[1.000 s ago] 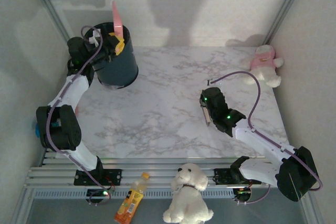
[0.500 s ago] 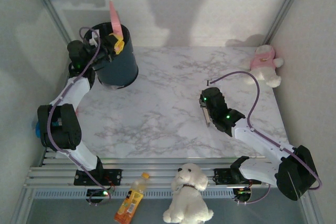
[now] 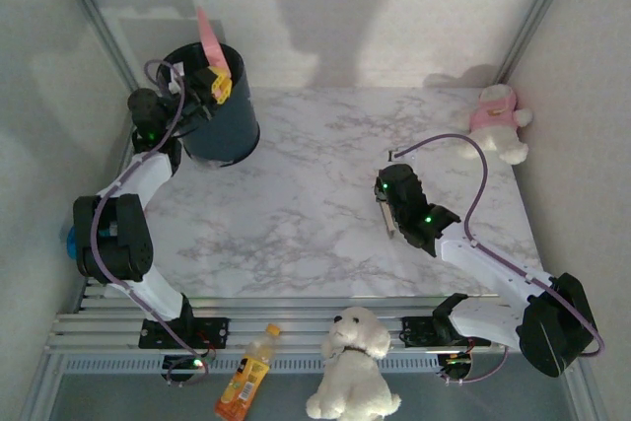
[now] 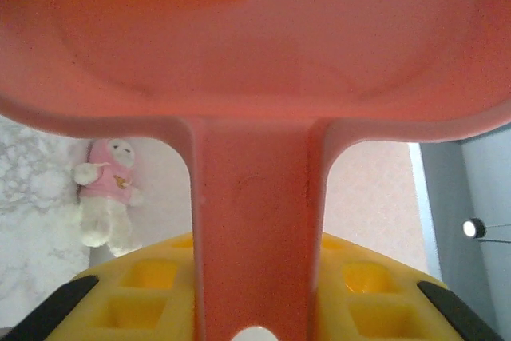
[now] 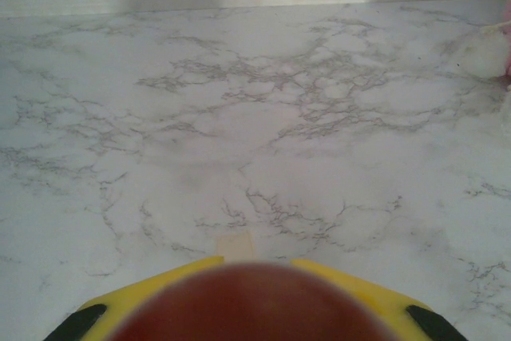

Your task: Sweep away the paper scraps from the table

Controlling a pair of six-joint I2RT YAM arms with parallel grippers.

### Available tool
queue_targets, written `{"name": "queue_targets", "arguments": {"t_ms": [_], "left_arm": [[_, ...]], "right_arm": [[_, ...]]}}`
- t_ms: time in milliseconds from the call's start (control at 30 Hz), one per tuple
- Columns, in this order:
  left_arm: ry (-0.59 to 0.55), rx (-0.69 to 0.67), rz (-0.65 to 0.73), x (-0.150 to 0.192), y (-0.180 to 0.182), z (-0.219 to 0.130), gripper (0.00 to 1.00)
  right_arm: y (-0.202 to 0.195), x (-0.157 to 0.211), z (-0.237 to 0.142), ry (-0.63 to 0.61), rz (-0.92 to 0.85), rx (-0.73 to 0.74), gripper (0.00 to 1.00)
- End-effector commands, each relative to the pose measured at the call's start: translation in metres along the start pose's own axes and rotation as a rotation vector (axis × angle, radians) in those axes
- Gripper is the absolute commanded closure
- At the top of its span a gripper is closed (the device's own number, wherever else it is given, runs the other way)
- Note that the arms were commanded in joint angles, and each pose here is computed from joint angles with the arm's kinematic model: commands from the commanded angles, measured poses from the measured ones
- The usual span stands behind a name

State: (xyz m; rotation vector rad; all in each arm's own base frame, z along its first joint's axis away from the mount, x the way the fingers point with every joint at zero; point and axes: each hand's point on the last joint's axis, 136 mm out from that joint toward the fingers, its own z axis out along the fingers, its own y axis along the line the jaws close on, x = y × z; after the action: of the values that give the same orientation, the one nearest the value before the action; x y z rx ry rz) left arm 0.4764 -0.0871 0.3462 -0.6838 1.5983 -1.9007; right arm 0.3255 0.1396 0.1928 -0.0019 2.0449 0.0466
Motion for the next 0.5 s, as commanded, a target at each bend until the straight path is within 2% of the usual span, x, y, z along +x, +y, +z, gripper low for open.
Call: {"name": "queue_targets", "arguments": {"t_ms": [0, 467], "left_arm": [[-0.016, 0.083, 0.009, -0.0019, -0.0161, -0.0052, 1.00], [-0.017, 0.207, -0.106, 0.0020, -0.0247, -0.0149, 1.00]], "right_arm": [[0.0036, -0.0084, -0.0014, -0.020, 0.022, -0.008, 1.00], [0.0049, -0.0089, 0.0002, -0.017, 0.019, -0.007, 1.00]]}}
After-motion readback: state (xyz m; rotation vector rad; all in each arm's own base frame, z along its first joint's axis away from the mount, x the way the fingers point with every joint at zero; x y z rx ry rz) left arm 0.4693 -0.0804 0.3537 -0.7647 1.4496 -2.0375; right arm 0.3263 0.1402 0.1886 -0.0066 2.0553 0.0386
